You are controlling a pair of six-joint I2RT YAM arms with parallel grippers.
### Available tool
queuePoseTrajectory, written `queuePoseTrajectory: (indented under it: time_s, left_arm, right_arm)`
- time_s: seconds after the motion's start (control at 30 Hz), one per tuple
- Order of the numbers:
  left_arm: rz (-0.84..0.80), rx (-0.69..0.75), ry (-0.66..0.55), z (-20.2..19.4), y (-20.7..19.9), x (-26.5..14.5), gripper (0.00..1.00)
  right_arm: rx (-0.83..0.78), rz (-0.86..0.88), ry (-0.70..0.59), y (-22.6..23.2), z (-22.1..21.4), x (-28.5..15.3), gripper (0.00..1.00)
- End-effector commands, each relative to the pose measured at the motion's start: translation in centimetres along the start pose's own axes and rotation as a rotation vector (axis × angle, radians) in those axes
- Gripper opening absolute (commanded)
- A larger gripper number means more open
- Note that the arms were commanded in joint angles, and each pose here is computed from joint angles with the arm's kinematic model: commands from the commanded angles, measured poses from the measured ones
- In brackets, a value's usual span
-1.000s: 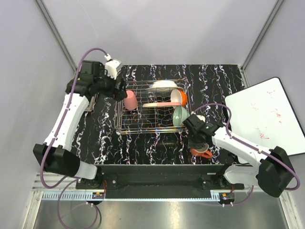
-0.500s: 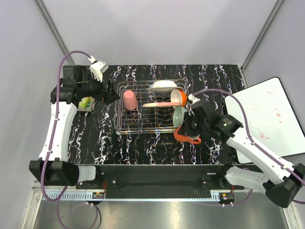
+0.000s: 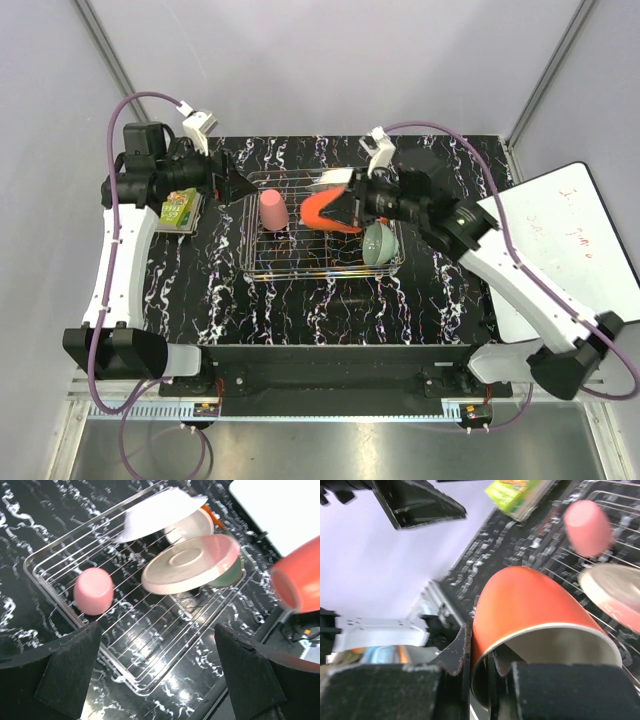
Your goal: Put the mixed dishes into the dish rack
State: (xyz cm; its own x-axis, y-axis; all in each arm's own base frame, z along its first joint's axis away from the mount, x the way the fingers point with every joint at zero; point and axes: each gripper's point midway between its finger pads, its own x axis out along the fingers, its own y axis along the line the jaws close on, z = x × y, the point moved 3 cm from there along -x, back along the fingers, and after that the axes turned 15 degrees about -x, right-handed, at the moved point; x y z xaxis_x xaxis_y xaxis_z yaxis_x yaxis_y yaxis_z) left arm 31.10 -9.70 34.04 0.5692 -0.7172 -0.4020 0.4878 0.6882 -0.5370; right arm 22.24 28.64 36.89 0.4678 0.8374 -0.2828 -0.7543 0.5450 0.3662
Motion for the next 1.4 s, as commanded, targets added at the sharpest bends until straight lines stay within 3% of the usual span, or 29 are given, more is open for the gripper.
queuePoseTrajectory:
  time_s: [0.0,0.17,0.2,0.27,0.47,0.6,1.03,1.37]
  left_arm:
    - [-0.109,0.02,-0.067,1.7,-2.4,-0.6,0.99]
    - [-0.224,-0.024,-0.105,3.2,-4.4,-1.2,0.99]
    - [-0.245,-0.033,-0.102,3.3,-4.6,-1.2,0.99]
    - [-0.292,-0.068,-0.091,3.4,-5.0,-1.0,0.99]
    - [-0.334,-0.059,-0.122,4.5,-5.9,-0.2,0.99]
    - [-0.331,-0.026,-0.115,4.4,-6.5,0.9,0.99]
    - [-0.303,-0.012,-0.093,3.7,-5.7,3.0,0.99]
    - [-0.418,-0.031,-0.07,4.5,-8.7,2.9,0.99]
  right_arm:
    - [0.024,0.27,-0.234,3.2,6.9,0.8,0.0]
    - [0.158,0.49,-0.412,0.7,9.6,-1.0,0.0]
    - [0.249,0.521,-0.404,0.1,9.8,-0.8,0.0]
    - [0.249,0.582,-0.475,-0.1,10.7,-1.6,0.0]
    - [0.466,0.758,-0.527,-1.8,12.0,0.5,0.0]
    - [0.584,0.822,-0.501,-2.6,12.3,1.5,0.0]
    - [0.706,0.879,-0.454,-3.1,11.8,3.4,0.0]
    - [0.776,0.931,-0.417,-2.4,10.9,5.7,0.0]
